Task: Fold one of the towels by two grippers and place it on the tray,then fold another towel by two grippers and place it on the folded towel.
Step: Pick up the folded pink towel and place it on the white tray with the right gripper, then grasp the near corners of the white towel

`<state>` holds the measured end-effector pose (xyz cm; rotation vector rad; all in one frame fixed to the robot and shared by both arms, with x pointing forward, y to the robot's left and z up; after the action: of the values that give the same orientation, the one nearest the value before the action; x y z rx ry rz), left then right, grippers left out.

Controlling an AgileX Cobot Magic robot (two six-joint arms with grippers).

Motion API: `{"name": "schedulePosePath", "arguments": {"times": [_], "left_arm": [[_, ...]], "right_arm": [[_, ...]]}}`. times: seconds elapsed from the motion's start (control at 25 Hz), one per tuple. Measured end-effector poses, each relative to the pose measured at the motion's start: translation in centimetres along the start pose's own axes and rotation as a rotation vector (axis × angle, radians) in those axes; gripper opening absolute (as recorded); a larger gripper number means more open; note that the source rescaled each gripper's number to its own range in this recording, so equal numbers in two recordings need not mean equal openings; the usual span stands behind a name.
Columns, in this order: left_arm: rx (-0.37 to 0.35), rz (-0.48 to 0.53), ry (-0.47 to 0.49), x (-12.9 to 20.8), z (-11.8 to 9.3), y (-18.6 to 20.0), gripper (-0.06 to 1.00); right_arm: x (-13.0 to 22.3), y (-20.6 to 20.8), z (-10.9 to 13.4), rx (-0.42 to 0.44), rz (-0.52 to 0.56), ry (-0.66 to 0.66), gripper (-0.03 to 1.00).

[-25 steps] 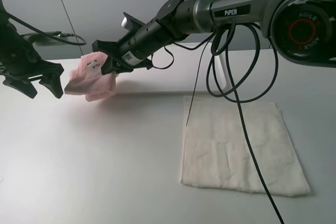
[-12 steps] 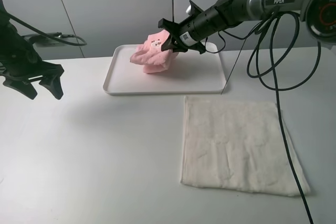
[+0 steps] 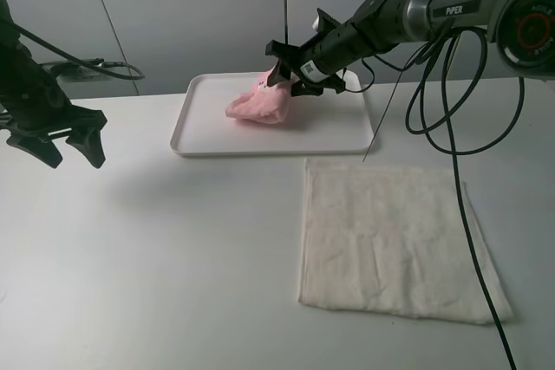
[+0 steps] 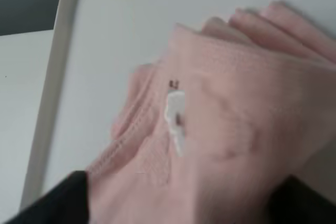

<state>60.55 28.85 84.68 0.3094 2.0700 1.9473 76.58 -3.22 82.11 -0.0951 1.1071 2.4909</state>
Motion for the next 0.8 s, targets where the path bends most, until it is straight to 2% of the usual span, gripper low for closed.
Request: {"name": "schedulePosePath", "arguments": {"times": [0.04,0.12,0.28,0.48,0.68,0.8], "left_arm": [[0.0,0.0,0.0,0.0,0.0,0.0,0.87],[0.0,0.0,0.0,0.0,0.0,0.0,0.87],[0.0,0.0,0.0,0.0,0.0,0.0,0.87],[0.004,-0.002,0.003,0.0,-0.1,0.0,0.87],[0.079,-0.033,-0.003,-0.6,-1.5,0.1,0.87],[0.112,-0.045,-0.033,-1.1,-2.9,0.1,0.87]], "right_arm": [[0.0,0.0,-0.1,0.005,0.0,0.008,0.89],[0.1,0.1,-0.4,0.025,0.005,0.038,0.98],[-0.6,2.1,-0.6,0.119,-0.005,0.186,0.99],[-3.7,8.5,-0.5,0.289,-0.084,0.35,0.99],[-5.2,14.8,0.2,0.418,-0.124,0.43,0.99],[-5.3,17.9,0.8,0.464,-0.15,0.457,1.0]]}}
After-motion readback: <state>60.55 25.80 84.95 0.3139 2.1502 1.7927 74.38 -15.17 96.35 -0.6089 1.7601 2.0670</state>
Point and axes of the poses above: a point on each arm's last joint axis where the gripper is mounted, y pointing back along that axis away from the gripper, z along the wrist's bending axis when the last joint is at zero, x = y × z, the point moved 10 cm from there along -y, pointing out along that axis toward the gripper, and after that the axes turned 15 degrees about -y, right-handed, at the moved point
